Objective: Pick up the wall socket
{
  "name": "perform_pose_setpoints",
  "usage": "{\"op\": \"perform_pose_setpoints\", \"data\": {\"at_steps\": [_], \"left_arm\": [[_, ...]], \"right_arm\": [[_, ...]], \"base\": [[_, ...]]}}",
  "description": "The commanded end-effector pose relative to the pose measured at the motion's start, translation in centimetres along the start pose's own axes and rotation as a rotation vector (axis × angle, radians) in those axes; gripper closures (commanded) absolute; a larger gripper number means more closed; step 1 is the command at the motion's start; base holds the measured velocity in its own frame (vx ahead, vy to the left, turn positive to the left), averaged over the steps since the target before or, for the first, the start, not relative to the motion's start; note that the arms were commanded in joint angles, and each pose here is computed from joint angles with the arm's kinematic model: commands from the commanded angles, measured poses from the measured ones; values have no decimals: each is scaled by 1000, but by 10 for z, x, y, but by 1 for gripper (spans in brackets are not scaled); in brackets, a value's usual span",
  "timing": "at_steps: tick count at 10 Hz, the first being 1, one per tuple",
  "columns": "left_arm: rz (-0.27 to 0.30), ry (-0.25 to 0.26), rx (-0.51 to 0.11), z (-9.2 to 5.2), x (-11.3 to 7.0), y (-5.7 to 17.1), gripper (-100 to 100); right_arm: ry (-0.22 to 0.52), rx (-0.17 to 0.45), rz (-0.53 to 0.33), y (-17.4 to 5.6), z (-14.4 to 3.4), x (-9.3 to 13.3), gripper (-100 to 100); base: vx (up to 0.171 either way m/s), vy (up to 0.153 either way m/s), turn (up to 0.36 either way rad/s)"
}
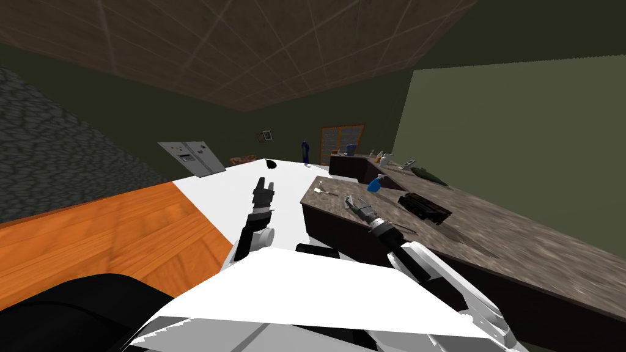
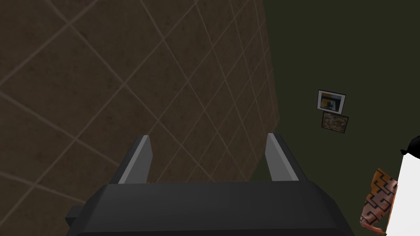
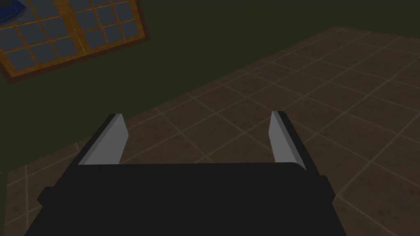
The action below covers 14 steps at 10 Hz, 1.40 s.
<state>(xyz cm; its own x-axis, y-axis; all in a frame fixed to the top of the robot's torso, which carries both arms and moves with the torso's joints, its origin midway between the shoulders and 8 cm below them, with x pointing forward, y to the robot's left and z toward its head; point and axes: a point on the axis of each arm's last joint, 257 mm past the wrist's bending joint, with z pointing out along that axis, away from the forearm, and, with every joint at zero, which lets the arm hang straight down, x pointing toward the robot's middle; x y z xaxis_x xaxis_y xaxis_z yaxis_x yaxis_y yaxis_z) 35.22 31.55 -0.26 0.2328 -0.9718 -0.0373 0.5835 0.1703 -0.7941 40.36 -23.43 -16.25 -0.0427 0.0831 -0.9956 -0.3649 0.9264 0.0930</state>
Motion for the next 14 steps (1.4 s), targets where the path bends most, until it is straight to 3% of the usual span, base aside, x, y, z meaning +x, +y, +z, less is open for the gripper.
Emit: {"op": "perform_pose_setpoints", "data": {"at_steps": [1, 2, 3, 4, 5, 6, 7, 8, 9, 10, 13, 14], "left_arm": [[0, 0, 0, 0, 0, 0, 0], [0, 0, 0, 0, 0, 0, 0], [0, 0, 0, 0, 0, 0, 0], [0, 0, 0, 0, 0, 0, 0], [0, 0, 0, 0, 0, 0, 0], [0, 0, 0, 0, 0, 0, 0], [0, 0, 0, 0, 0, 0, 0], [0, 0, 0, 0, 0, 0, 0], [0, 0, 0, 0, 0, 0, 0], [0, 0, 0, 0, 0, 0, 0], [0, 0, 0, 0, 0, 0, 0], [0, 0, 0, 0, 0, 0, 0]], "right_arm": [[32, 0, -73, -6, -2, 8, -100], [75, 4, -167, -14, -4, 19, -100], [81, -1, -190, -15, -4, 20, -100], [121, 2, -283, -24, -6, 30, -100], [128, -3, -308, -25, -7, 30, -100], [168, -3, -400, -35, -10, 40, -100], [173, -9, -426, -36, -10, 40, -100], [213, -11, -519, -47, -13, 48, -100], [216, -16, -545, -48, -14, 48, -100], [255, -21, -635, -60, -18, 56, -100], [297, -38, -778, -73, -22, 62, -100], [334, -48, -867, -85, -27, 68, -100]], "base": [[-7, -28, 26], [-9, -32, 54], [-11, -26, 36], [-7, -28, 66], [-6, -25, 45], [-7, -22, 72], [-9, -21, 50], [-12, -27, 85], [-9, -24, 56], [-5, -19, 111], [-6, -17, 74], [-6, -15, 119]]}}
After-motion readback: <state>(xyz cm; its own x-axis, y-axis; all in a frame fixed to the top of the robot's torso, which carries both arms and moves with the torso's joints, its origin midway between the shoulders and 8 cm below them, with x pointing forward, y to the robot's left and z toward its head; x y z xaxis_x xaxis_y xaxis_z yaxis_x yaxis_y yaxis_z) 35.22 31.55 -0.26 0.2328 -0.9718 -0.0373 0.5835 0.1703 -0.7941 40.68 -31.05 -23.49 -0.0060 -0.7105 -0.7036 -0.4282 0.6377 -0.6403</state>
